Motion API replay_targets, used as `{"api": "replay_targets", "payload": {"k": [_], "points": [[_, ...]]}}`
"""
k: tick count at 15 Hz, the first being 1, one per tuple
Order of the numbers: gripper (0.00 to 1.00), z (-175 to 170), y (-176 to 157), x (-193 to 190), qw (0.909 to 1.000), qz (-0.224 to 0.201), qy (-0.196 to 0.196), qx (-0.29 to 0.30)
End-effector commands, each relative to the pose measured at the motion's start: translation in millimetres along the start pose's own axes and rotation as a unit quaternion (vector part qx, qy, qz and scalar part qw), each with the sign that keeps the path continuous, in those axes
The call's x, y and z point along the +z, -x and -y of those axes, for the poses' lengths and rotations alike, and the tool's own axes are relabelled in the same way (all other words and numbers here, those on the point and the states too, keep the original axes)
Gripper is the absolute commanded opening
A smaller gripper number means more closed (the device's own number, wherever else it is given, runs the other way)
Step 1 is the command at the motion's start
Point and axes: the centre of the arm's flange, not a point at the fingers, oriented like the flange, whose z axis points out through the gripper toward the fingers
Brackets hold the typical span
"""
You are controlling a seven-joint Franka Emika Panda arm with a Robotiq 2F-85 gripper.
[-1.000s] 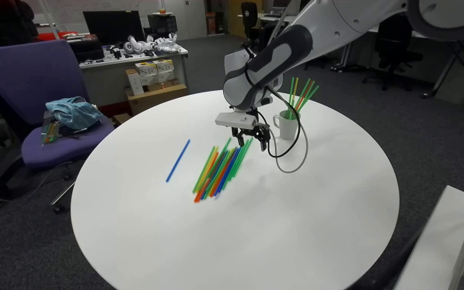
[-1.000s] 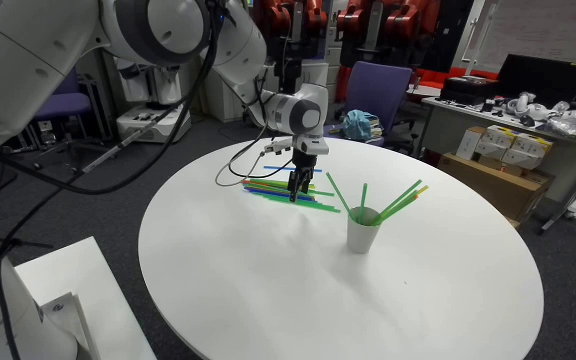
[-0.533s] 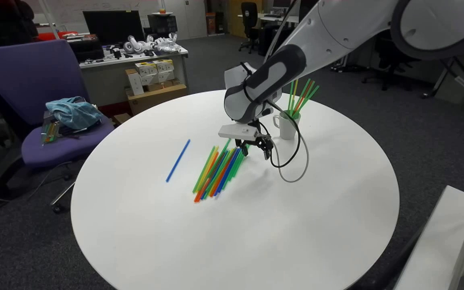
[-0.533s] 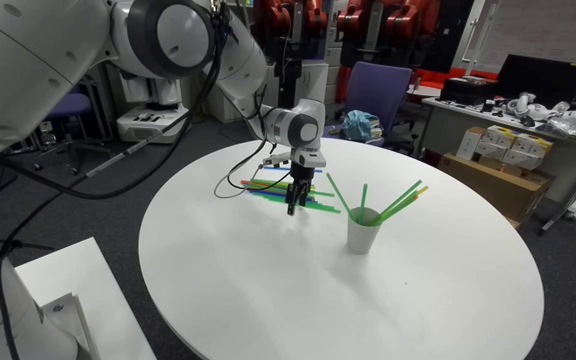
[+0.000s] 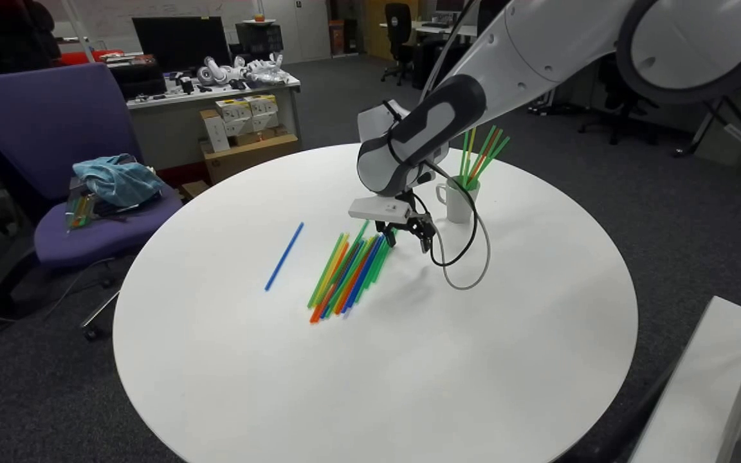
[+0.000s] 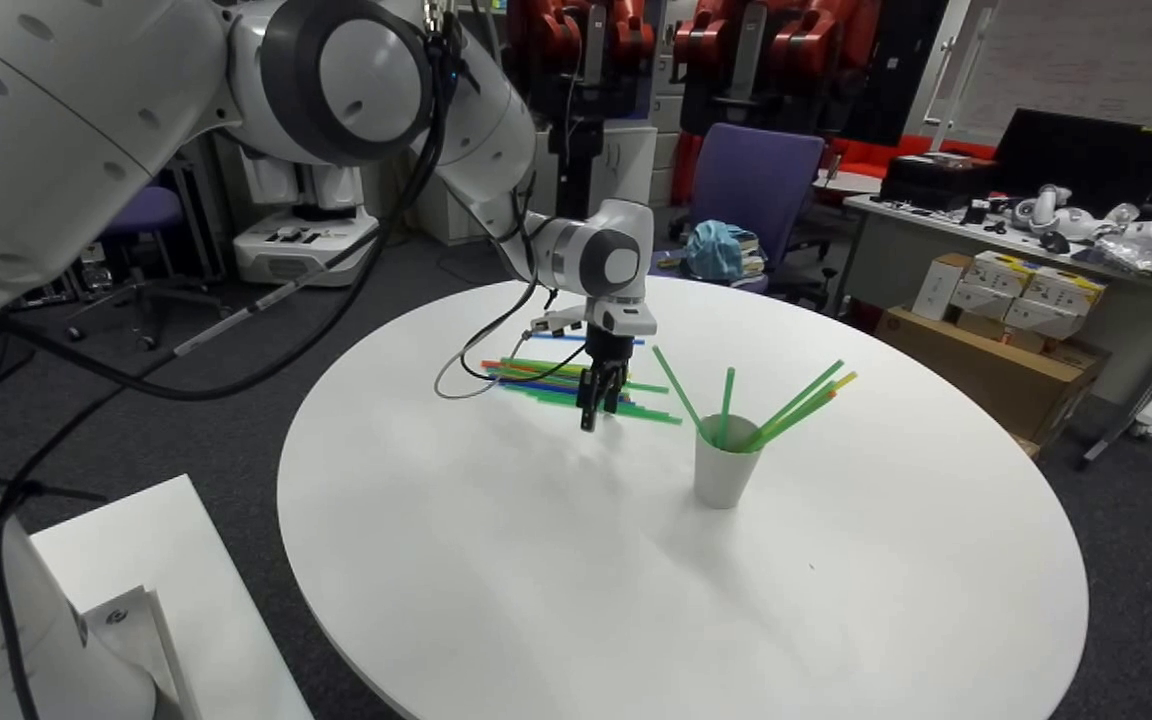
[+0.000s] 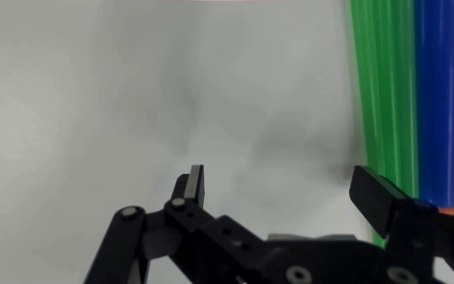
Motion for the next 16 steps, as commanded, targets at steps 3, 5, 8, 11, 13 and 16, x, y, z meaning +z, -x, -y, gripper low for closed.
{"api": "replay_targets", "payload": {"k": [3,5,8,11,13,16], "points": [[1.00,7.7,-9.9,-17.8,0.9999,0.000,-0.010,0.009],[1.00,9.8,-11.7,-17.2,0.9999,-0.002,-0.011,0.012],[1.00,13.2,-15.2,-11.7,0.9996,-0.010,-0.011,0.024],[1.00,14.6,-18.8,-7.4,0.9994,-0.012,-0.010,0.030],[1.00,16.2,-20.3,-4.5,0.9992,-0.015,-0.011,0.034],[1.00,18.0,-20.6,-2.9,0.9989,-0.019,-0.014,0.041]]}}
